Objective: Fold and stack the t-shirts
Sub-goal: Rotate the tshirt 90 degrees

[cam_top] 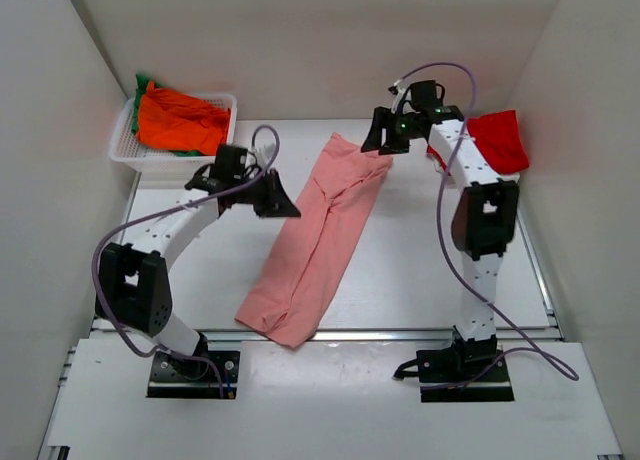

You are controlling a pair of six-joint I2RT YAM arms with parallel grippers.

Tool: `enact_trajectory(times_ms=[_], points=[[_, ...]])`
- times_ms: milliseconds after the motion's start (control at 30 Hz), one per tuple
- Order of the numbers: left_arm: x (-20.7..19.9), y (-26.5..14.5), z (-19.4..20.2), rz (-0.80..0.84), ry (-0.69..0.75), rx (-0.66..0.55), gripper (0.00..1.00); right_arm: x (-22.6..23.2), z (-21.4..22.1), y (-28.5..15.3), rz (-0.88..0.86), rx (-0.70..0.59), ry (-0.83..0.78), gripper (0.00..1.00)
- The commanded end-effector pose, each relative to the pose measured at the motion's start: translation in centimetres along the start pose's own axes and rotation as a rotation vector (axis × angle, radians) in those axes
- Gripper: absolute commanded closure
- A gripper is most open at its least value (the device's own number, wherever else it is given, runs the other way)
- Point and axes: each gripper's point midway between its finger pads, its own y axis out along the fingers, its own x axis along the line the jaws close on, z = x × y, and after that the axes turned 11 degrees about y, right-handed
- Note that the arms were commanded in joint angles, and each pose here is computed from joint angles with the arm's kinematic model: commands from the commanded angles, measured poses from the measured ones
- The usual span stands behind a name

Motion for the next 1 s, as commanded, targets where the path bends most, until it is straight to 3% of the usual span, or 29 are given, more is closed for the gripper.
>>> enact_trajectory(times_ms=[0,67,100,133,167,200,300,333,400,433,467,633,767,967], points=[[-3.0,0.5,-6.3,0.130,0.082,-0.121,0.93,5.6,0.7,-8.5,-0.021,-0.153,-0.118,0.46],[-0.2,3.9,-7.0,0.074,0.066,-0.071,0.93,5.5,7.4,-7.5,-0.045,-0.099,-0.094,0.62],[-0.5,4.6,-8.4,0.076,0.098,-0.093,0.94,7.1,8.4,-9.4,-0.074,-0.138,-0.124,0.76],[1.1,6.1,-8.5,0.046,0.077,-0.078,0.94,7.0,12.2,-7.8,-0.083,-0.085,-0.110,0.91],[2.0,7.5,-9.2,0.029,0.071,-0.079,0.94,7.9,15.5,-7.5,-0.080,-0.053,-0.123,0.99],[1.9,7.9,-10.0,0.024,0.092,-0.089,0.94,9.2,16.8,-8.2,-0.103,-0.054,-0.158,1.00],[5.0,11.2,-11.6,-0.102,0.125,-0.101,0.94,12.7,26.0,-6.4,-0.228,0.118,-0.172,1.00],[4.4,11.1,-13.4,-0.102,0.154,-0.134,0.93,14.3,26.9,-6.4,-0.307,0.128,-0.176,1.00],[6.2,13.9,-12.8,-0.143,0.146,-0.067,0.93,14.2,30.6,-5.2,-0.341,0.203,-0.134,1.00],[5.7,13.9,-15.0,-0.156,0.175,-0.105,0.93,14.6,32.1,-4.5,-0.359,0.241,-0.150,1.00],[7.5,15.7,-13.3,-0.202,0.161,-0.036,0.94,14.7,33.4,-4.3,-0.358,0.267,-0.155,0.99],[9.4,18.4,-14.5,-0.288,0.180,0.017,0.95,11.0,38.4,-0.6,-0.244,0.472,-0.144,1.00],[12.2,18.9,-14.0,-0.325,0.114,0.036,0.95,6.0,40.6,0.8,-0.034,0.592,-0.136,1.00],[15.2,17.5,-15.7,-0.397,0.028,-0.040,0.97,0.0,38.7,-1.0,0.247,0.584,-0.165,1.00]])
